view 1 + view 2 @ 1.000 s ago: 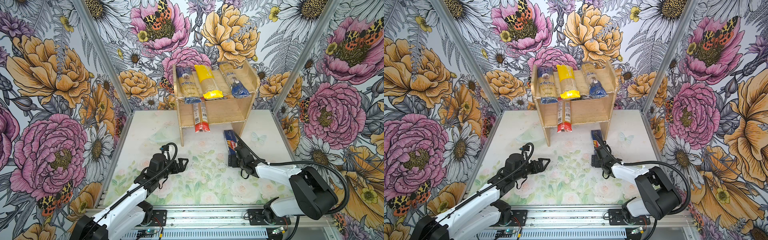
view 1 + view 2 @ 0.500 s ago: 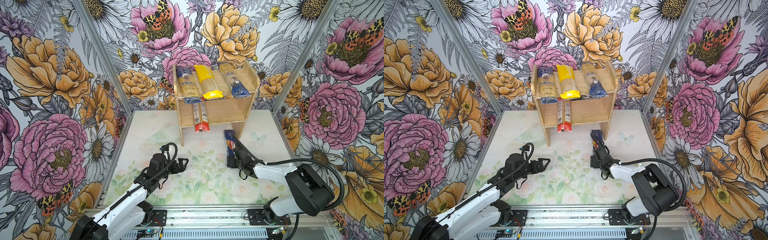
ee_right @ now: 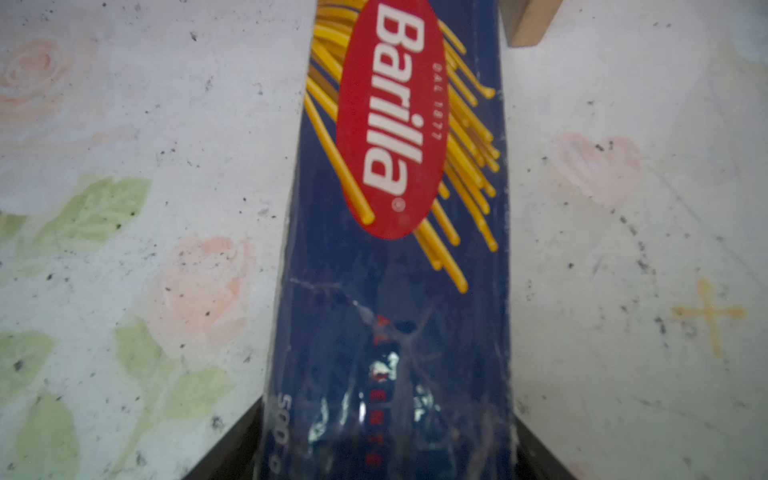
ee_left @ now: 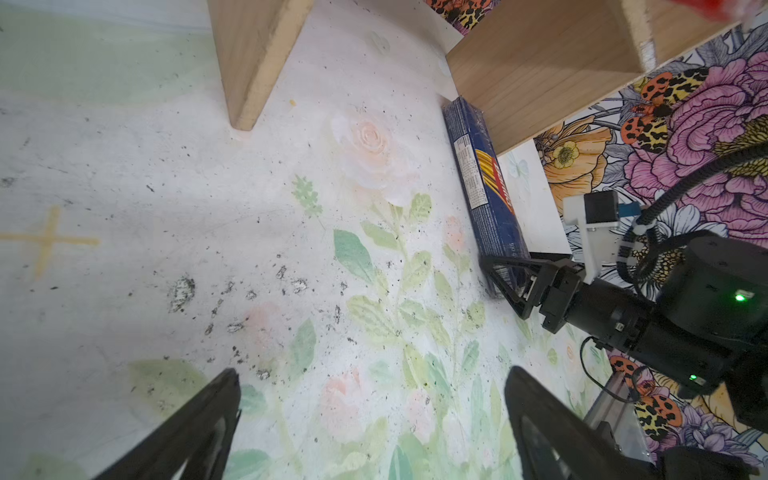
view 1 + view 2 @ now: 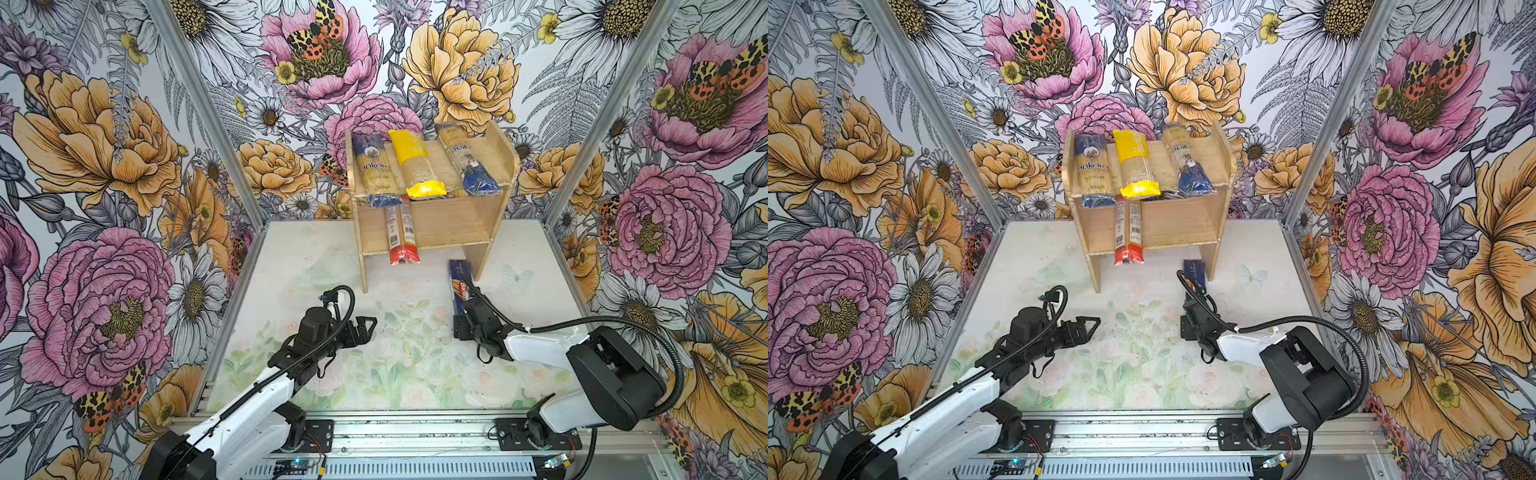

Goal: Place and organize the pasta boxes and bags onto the shelf
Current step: 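Close the right gripper on the Barilla box's near end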

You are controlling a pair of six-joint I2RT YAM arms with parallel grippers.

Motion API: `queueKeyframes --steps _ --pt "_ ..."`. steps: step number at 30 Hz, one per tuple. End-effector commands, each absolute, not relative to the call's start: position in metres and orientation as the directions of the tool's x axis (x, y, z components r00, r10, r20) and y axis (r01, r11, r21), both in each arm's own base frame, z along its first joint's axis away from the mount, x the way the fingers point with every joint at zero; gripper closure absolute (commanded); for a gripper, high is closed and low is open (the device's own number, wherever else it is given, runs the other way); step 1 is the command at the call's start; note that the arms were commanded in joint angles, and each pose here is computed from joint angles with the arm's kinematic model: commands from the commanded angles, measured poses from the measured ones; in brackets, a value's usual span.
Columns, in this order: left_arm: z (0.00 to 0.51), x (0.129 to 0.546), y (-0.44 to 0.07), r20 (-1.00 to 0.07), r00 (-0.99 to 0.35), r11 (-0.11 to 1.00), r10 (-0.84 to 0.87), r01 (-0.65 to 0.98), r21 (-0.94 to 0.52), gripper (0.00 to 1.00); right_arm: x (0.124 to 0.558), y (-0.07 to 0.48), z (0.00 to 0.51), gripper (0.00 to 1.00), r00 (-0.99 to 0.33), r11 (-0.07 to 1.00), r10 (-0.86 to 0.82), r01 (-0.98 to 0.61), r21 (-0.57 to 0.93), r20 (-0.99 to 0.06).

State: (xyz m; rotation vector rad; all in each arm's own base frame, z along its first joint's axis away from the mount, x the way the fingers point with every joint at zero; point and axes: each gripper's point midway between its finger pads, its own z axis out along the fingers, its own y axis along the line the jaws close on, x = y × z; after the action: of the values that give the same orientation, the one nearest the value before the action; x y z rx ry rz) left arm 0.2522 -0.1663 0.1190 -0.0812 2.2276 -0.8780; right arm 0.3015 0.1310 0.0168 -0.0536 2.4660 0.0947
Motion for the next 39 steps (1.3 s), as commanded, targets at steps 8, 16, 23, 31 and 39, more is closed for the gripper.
queueKeyframes --steps 8,16,23,31,39 --pt "0.122 0.253 -0.165 -0.637 -0.707 0.767 -0.309 0.211 -0.606 0.01 0.298 0.134 0.011 0.26 -0.766 0.998 0.007 -0.04 0.058 -0.643" --pt "0.123 0.253 -0.165 -0.638 -0.705 0.766 -0.308 0.213 -0.606 0.01 0.294 0.134 0.007 0.35 -0.76 0.996 0.025 -0.034 0.078 -0.65" --pt "0.123 0.252 -0.164 -0.636 -0.706 0.766 -0.312 0.209 -0.608 0.01 0.294 0.134 0.009 0.41 -0.751 0.996 0.025 -0.035 0.078 -0.66" --pt "0.125 0.251 -0.163 -0.639 -0.701 0.765 -0.316 0.21 -0.609 0.01 0.294 0.134 0.011 0.46 -0.746 0.996 0.03 -0.035 0.084 -0.665" --pt "0.123 0.251 -0.163 -0.639 -0.701 0.766 -0.317 0.208 -0.608 0.01 0.293 0.129 0.022 0.54 -0.72 0.996 0.044 -0.024 0.088 -0.693"
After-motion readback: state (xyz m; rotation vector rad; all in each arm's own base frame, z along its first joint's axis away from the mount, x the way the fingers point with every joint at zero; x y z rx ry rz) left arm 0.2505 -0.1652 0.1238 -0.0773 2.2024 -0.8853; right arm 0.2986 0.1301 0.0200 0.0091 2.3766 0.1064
